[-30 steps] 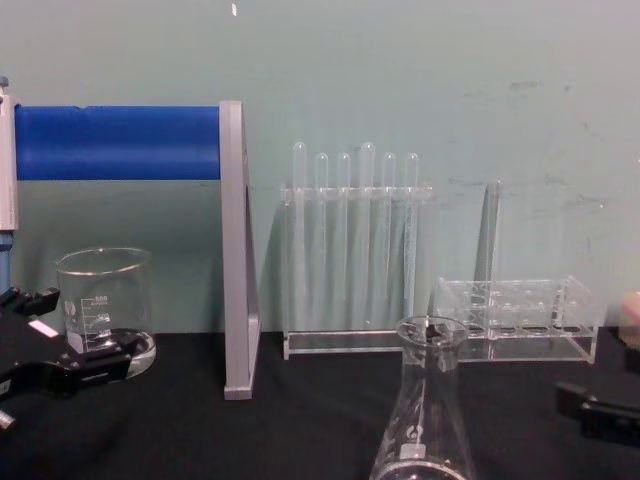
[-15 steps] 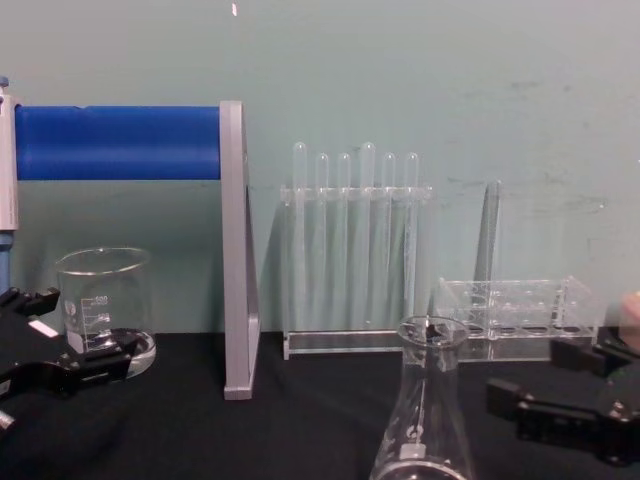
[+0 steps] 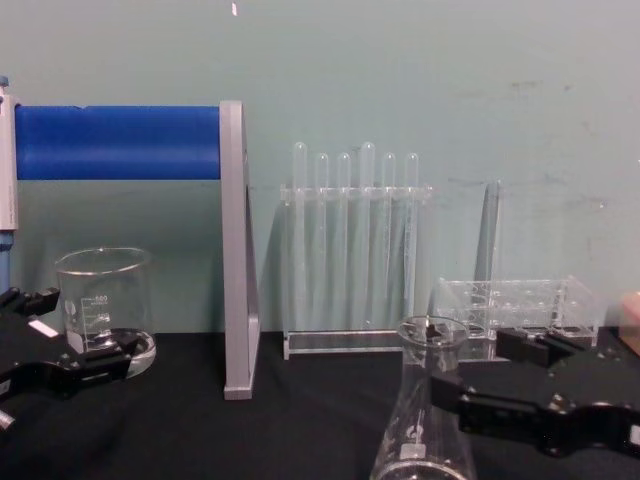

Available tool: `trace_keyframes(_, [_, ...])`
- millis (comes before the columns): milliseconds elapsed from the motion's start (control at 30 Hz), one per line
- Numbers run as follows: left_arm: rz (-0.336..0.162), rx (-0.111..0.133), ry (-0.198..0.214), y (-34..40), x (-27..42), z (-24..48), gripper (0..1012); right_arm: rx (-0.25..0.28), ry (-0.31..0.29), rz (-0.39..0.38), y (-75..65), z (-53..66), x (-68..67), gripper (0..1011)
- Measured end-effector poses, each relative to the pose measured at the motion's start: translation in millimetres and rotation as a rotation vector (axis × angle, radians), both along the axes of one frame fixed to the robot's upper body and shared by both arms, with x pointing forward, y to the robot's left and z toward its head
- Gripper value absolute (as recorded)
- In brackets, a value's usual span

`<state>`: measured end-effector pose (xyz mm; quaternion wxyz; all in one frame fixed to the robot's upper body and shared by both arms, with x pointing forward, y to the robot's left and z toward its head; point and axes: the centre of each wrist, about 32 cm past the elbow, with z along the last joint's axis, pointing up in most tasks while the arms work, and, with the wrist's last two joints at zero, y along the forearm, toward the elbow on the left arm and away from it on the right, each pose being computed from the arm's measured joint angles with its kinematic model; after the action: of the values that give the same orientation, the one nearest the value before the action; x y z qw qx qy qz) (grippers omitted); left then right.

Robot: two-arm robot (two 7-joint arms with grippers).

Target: Grasp the erlenmeyer flask with one hand, shake it three times, then place it back.

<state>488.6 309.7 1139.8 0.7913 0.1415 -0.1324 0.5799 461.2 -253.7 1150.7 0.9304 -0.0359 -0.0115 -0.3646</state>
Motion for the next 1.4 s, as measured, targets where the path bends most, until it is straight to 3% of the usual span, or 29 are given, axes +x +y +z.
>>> trace_keyframes(767, [0.000, 0.000, 0.000, 0.0, 0.0, 0.0, 1001, 0.012, 0.032, 0.023, 22.9, -6.9, 25.5, 1003])
trace_keyframes(1300, [0.000, 0.000, 0.000, 0.0, 0.0, 0.0, 1001, 0.012, 0.030, 0.018, 23.6, -7.1, 26.4, 1003])
trace_keyframes(1400, [0.000, 0.000, 0.000, 0.0, 0.0, 0.0, 1001, 0.012, 0.030, 0.017, 23.4, -7.0, 26.3, 954])
